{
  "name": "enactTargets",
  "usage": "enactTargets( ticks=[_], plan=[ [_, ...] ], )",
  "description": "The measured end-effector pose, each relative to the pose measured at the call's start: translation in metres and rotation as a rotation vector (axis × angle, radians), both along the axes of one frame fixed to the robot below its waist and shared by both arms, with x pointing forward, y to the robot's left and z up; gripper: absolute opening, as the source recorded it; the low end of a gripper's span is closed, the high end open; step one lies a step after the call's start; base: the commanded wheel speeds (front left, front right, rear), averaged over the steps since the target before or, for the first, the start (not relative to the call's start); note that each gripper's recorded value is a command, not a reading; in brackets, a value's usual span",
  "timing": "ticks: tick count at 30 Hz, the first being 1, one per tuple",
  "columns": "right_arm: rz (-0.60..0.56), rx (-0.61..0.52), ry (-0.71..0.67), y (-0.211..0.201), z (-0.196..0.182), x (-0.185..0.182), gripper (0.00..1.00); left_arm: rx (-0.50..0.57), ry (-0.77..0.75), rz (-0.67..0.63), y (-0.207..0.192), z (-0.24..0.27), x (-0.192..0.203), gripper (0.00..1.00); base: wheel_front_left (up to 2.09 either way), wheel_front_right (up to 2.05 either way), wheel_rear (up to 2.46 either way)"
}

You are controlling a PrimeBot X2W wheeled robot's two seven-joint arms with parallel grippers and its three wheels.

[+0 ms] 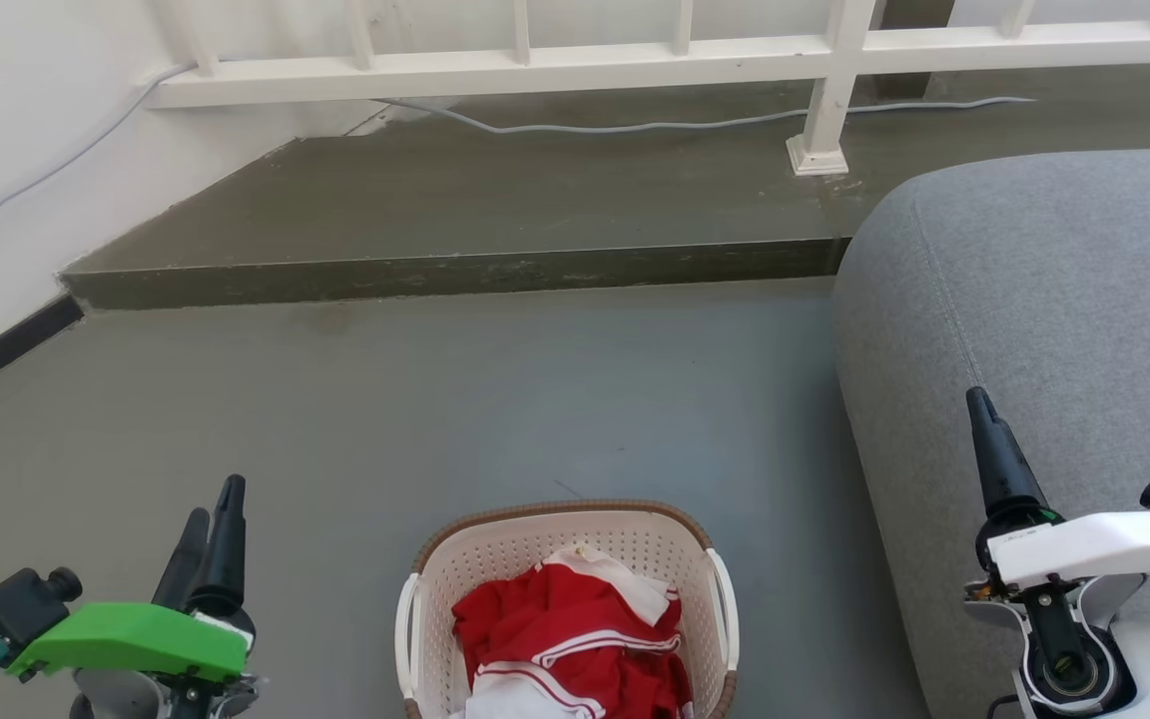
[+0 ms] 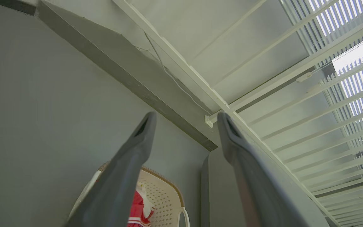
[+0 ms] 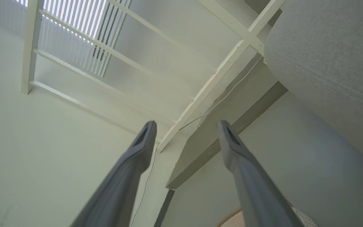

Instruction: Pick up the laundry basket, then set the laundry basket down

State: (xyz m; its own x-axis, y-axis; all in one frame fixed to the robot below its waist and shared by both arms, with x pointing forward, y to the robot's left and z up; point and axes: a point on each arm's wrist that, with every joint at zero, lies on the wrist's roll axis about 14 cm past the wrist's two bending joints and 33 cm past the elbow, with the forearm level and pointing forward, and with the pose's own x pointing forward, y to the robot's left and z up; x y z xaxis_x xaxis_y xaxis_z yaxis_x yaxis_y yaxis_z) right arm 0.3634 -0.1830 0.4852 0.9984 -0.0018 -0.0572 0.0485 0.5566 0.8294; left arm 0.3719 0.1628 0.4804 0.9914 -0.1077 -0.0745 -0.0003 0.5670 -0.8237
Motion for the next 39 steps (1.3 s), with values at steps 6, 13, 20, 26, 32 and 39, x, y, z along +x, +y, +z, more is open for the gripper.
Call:
enactTargets(
  ticks=[6, 13, 20, 26, 32, 39],
  plan=[
    [0.022, -0.139, -0.017, 0.004, 0.005, 0.000, 1.00, 0.100, -0.015, -0.028, -0.008, 0.000, 0.000, 1.00, 0.00, 0.00, 0.00],
    [0.021, -0.262, -0.036, 0.006, 0.010, 0.001, 1.00, 0.188, -0.052, -0.030, -0.009, 0.007, 0.003, 1.00, 0.00, 0.00, 0.00],
    [0.028, -0.356, -0.060, 0.012, 0.016, 0.000, 1.00, 0.268, -0.084, -0.029, -0.010, 0.012, 0.004, 1.00, 0.00, 0.00, 0.00],
    [0.038, -0.443, -0.097, 0.017, 0.023, 0.000, 1.00, 0.329, -0.130, -0.035, -0.014, 0.021, 0.007, 1.00, 0.00, 0.00, 0.00],
    [0.040, -0.523, -0.128, 0.022, 0.029, 0.000, 1.00, 0.393, -0.166, -0.038, -0.017, 0.026, 0.007, 1.00, 0.00, 0.00, 0.00],
    [0.040, -0.624, -0.159, 0.025, 0.035, -0.001, 1.00, 0.475, -0.203, -0.049, -0.021, 0.030, 0.006, 1.00, 0.00, 0.00, 0.00]
  ],
)
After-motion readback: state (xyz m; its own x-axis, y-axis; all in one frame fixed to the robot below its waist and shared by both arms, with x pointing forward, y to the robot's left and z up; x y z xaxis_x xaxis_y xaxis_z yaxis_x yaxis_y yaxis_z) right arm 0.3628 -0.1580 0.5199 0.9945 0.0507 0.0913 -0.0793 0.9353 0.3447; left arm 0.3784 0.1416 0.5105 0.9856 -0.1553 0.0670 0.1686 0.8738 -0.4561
